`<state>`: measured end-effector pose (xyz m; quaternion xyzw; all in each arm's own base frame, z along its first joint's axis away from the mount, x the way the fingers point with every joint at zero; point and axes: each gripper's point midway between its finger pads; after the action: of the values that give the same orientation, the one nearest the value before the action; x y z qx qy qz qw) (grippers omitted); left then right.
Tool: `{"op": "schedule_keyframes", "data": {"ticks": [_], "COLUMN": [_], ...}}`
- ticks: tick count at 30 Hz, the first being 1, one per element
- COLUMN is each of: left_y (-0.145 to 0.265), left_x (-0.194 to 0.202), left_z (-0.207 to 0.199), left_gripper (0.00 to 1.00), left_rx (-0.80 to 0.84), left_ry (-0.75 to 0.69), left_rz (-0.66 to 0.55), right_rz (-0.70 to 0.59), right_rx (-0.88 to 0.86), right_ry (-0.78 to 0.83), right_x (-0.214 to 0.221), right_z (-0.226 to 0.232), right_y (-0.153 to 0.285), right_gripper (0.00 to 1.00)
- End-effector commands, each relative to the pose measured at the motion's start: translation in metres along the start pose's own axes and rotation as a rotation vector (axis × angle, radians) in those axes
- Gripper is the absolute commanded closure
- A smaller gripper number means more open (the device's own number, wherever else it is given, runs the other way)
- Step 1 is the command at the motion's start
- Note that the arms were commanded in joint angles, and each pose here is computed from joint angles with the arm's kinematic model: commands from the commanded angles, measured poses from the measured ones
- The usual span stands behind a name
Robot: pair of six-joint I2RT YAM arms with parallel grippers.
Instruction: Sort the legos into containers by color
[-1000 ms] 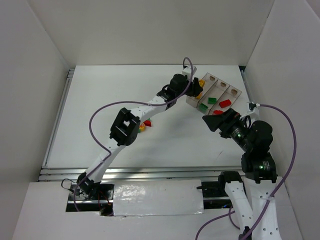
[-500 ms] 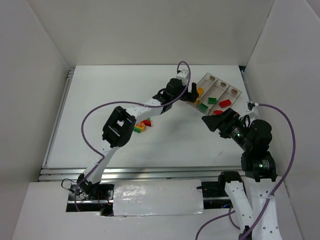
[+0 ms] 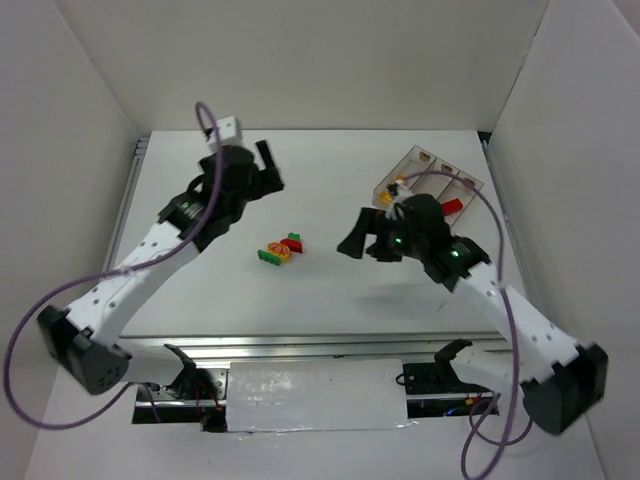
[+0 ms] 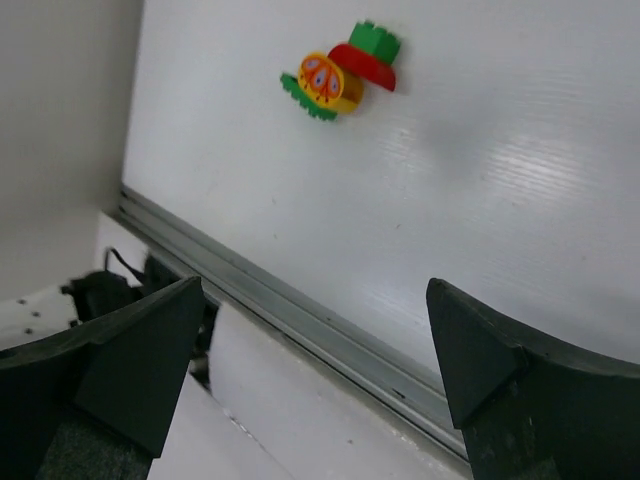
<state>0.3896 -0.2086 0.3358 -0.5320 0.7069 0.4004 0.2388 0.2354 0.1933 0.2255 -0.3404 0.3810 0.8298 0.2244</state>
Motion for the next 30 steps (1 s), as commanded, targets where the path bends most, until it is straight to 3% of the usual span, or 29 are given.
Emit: {"op": "schedule_keyframes", "data": {"ticks": [1, 6, 7, 8, 9, 11, 13, 15, 18, 24, 30], "left_y": [0.043, 0.125, 0.135, 0.148, 0.153, 0.162, 0.166, 0.168, 0.167, 0.165, 0.166], "left_x": [0.032, 0.018, 0.019, 0.017, 0.018, 0.021, 0.023, 0.027, 0.037, 0.041, 0.042], "left_z": [0.104, 0.146, 0.153, 0.150, 0.153, 0.159, 0.169, 0.181, 0.176, 0.177, 0.174], "left_gripper": [0.01, 0.01, 0.00, 0.01, 0.01, 0.01, 0.00, 0.01, 0.00, 0.00, 0.00], "left_rx": [-0.269, -0.214, -0.212, -0.159, -0.127, -0.086, -0.085, -0.099, -0.034, -0.032, 0.000], "left_ry": [-0.011, 0.003, -0.050, -0.066, -0.142, -0.183, -0.220, -0.202, -0.182, -0.185, -0.182], "left_rz": [0.092, 0.084, 0.104, 0.113, 0.129, 0.119, 0.108, 0.073, 0.077, 0.091, 0.088], "right_rz": [0.020, 0.096, 0.181, 0.165, 0.249, 0.293, 0.363, 0.387, 0.380, 0.515, 0.590], "right_rx": [0.038, 0.197, 0.232, 0.235, 0.255, 0.237, 0.184, 0.015, -0.078, -0.129, -0.086], "right_ry": [0.193, 0.210, 0.227, 0.261, 0.313, 0.389, 0.494, 0.569, 0.755, 0.925, 0.991], "right_x": [-0.019, -0.030, -0.013, -0.028, -0.010, -0.014, 0.001, 0.014, 0.017, 0.032, 0.040], "right_z": [0.008, -0.015, -0.028, -0.019, -0.032, -0.025, -0.030, -0.011, -0.003, -0.013, -0.028], "right_y": [-0.050, -0.115, -0.137, -0.148, -0.169, -0.184, -0.198, -0.203, -0.211, -0.234, -0.256], "right_gripper": [0.00, 0.03, 0.07, 0.09, 0.11, 0.16, 0.16, 0.14, 0.11, 0.05, 0.05]}}
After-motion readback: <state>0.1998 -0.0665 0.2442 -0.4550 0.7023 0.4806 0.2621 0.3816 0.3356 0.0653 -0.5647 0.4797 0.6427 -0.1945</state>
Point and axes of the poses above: each gripper's point midway between its finger pads, its own y axis back along the fingers, its own z axis along the line the jaws close on, x = y × z, and after that the axes turned 14 degrees about y, right-handed
